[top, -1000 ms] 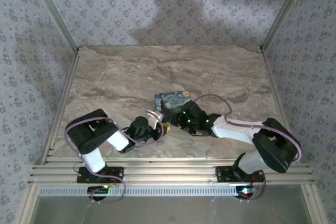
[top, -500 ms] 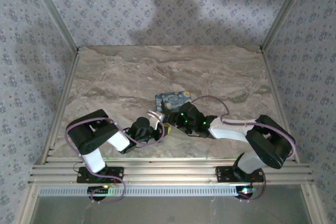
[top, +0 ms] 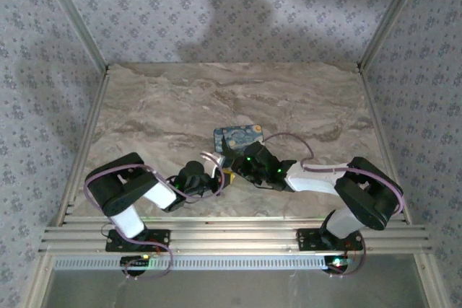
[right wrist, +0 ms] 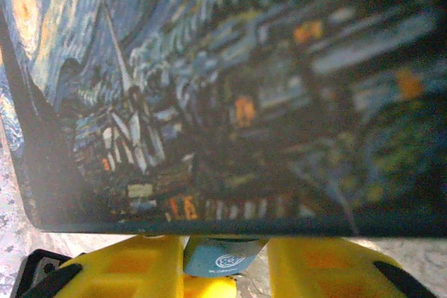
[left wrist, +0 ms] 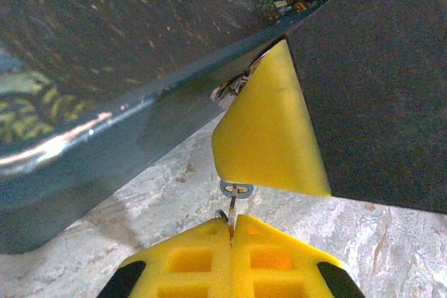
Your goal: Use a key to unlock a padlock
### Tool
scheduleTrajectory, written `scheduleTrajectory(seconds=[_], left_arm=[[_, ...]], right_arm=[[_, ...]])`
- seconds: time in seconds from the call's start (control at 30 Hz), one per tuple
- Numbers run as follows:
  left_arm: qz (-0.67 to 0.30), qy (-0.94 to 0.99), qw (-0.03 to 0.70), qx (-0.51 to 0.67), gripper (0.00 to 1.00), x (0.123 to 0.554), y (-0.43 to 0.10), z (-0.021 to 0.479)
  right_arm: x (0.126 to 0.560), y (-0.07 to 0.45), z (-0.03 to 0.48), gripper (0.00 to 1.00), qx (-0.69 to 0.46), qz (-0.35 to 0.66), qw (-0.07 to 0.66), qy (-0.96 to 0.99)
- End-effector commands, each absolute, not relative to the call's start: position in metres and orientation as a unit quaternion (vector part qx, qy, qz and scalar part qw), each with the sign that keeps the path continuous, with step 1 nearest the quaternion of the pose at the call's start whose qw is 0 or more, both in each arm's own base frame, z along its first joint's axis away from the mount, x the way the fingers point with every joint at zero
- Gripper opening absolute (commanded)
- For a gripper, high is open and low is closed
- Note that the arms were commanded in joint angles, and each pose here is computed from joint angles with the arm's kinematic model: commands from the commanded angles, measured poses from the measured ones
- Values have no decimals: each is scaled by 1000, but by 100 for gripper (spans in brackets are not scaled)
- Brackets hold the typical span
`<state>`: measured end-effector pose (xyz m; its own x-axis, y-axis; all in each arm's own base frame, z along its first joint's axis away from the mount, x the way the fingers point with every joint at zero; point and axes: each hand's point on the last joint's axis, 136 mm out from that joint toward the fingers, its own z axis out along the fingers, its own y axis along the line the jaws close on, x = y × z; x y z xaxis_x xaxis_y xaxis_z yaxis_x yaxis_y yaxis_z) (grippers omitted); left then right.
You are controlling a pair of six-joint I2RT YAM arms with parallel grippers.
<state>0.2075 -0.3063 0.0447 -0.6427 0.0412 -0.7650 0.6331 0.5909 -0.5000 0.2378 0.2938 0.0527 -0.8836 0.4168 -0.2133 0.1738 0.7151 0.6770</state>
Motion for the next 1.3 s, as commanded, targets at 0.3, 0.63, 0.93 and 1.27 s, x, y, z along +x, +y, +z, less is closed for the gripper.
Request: scheduleTrajectory(seconds=[0.3, 0.63, 0.93, 1.27], left_arm=[[-335, 789, 411, 310, 0, 198, -317, 62], [-138, 756, 480, 423, 0, 200, -325, 65], [-132, 746, 487, 434, 0, 194, -333, 67], [-267, 764, 469, 353, 0, 195, -327, 72]], right_arm=[[232, 291, 56, 5, 151, 305, 149, 929], [222, 302, 57, 0, 129, 296, 89, 942], [219, 317, 60, 0, 96, 287, 74, 950], [224, 315, 72, 12, 88, 292, 97, 947]])
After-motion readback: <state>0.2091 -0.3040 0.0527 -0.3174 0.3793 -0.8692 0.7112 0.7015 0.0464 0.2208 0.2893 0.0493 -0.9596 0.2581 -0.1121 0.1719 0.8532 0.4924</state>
